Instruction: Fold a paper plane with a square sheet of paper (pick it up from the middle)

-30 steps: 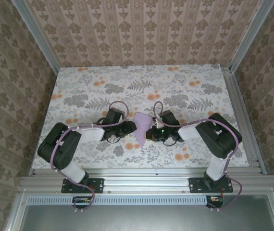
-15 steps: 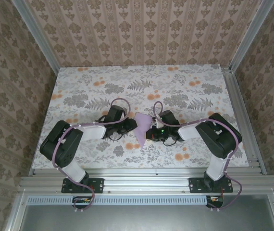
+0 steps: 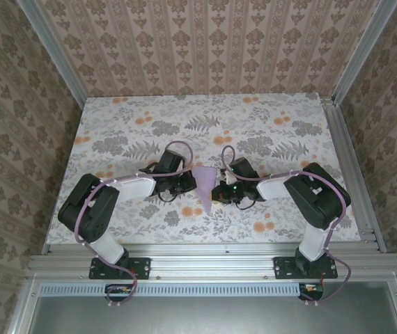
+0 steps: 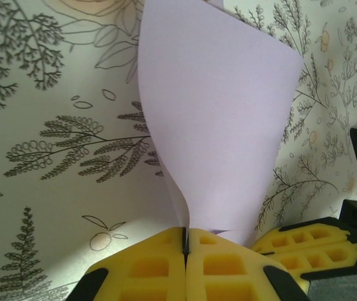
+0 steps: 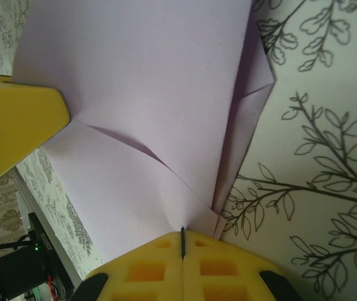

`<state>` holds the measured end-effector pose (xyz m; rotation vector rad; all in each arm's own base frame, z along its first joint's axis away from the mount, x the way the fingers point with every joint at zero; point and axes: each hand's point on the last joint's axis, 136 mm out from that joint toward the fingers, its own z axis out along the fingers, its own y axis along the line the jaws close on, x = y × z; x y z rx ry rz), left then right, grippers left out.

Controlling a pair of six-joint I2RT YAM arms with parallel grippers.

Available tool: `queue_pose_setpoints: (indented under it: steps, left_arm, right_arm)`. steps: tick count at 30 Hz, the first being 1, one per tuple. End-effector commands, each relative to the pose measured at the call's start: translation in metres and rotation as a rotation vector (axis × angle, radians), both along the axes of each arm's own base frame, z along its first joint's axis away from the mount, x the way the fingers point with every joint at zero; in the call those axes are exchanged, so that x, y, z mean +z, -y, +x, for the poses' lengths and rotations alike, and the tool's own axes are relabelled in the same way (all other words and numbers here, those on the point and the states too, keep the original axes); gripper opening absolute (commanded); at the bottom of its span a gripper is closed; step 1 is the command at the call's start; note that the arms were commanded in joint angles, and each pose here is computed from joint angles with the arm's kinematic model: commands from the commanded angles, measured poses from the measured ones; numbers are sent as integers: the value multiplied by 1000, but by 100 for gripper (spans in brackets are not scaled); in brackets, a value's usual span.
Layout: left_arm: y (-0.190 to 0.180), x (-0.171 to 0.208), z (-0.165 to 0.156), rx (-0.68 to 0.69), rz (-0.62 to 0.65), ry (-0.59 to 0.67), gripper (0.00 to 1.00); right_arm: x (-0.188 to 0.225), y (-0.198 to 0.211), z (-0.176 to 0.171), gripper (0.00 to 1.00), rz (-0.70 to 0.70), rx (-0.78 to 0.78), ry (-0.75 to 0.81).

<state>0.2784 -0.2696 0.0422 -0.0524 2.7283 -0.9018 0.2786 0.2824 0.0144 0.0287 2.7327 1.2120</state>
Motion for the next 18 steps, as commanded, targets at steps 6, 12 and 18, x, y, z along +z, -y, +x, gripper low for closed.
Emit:
queue_pose_setpoints:
  steps: [6,12,18]
  left_arm:
    - [-3,-2,-6,-77,94,14,4]
    - [-2,-3,-6,-100,124,25,4]
    - [-5,-4,-7,-105,148,35,5]
  right_arm:
    - [-17,25,3,0,-143,-51,-25]
    - [-4,24,10,0,-147,-57,1]
    - [-2,22,15,1,-157,-54,3]
